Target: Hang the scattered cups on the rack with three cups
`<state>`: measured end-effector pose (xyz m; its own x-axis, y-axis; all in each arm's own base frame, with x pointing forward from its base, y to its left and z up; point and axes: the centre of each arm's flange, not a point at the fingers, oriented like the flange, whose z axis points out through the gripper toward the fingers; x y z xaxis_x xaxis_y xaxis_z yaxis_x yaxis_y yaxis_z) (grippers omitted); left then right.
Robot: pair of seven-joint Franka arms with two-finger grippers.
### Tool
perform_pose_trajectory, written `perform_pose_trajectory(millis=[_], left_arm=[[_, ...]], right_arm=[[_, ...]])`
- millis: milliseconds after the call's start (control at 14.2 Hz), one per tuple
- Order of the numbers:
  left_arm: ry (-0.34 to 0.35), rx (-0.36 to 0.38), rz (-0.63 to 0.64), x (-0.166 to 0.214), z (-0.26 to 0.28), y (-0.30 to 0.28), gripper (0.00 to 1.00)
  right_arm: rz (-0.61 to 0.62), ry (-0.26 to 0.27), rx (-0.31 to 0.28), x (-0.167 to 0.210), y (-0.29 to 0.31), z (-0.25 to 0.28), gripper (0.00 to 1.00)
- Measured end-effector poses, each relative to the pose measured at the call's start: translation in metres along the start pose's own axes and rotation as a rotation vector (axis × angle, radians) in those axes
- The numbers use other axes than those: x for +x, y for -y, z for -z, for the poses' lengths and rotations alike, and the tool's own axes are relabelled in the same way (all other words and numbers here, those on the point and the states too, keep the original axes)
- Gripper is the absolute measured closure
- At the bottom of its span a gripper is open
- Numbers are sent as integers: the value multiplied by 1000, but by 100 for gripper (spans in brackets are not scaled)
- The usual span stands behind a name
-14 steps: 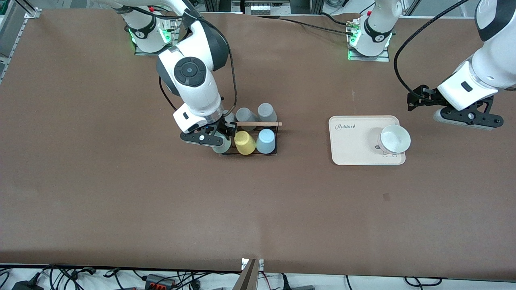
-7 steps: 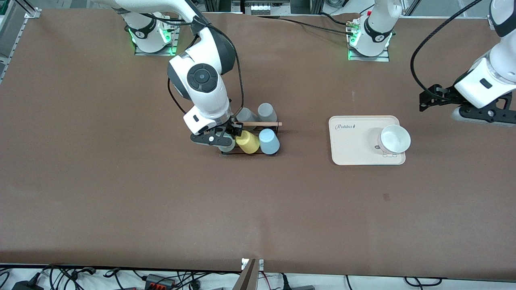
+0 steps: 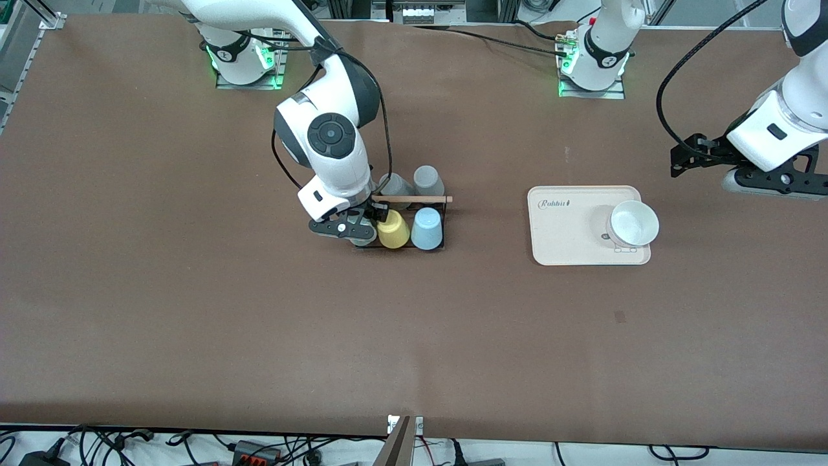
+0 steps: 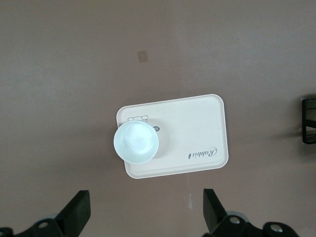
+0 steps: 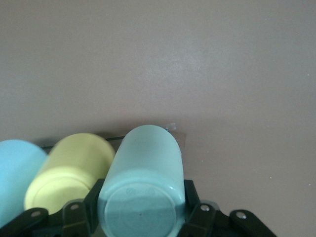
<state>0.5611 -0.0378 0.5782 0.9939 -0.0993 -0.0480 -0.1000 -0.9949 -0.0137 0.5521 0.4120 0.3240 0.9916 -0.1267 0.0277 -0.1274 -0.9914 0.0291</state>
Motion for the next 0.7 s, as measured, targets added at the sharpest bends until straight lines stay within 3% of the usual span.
perform_pose_trajectory(millis=[702], left_arm=[[8, -1, 9, -1, -1, 5, 0]], right_arm=[[-6, -5, 0, 1, 4, -20, 33]])
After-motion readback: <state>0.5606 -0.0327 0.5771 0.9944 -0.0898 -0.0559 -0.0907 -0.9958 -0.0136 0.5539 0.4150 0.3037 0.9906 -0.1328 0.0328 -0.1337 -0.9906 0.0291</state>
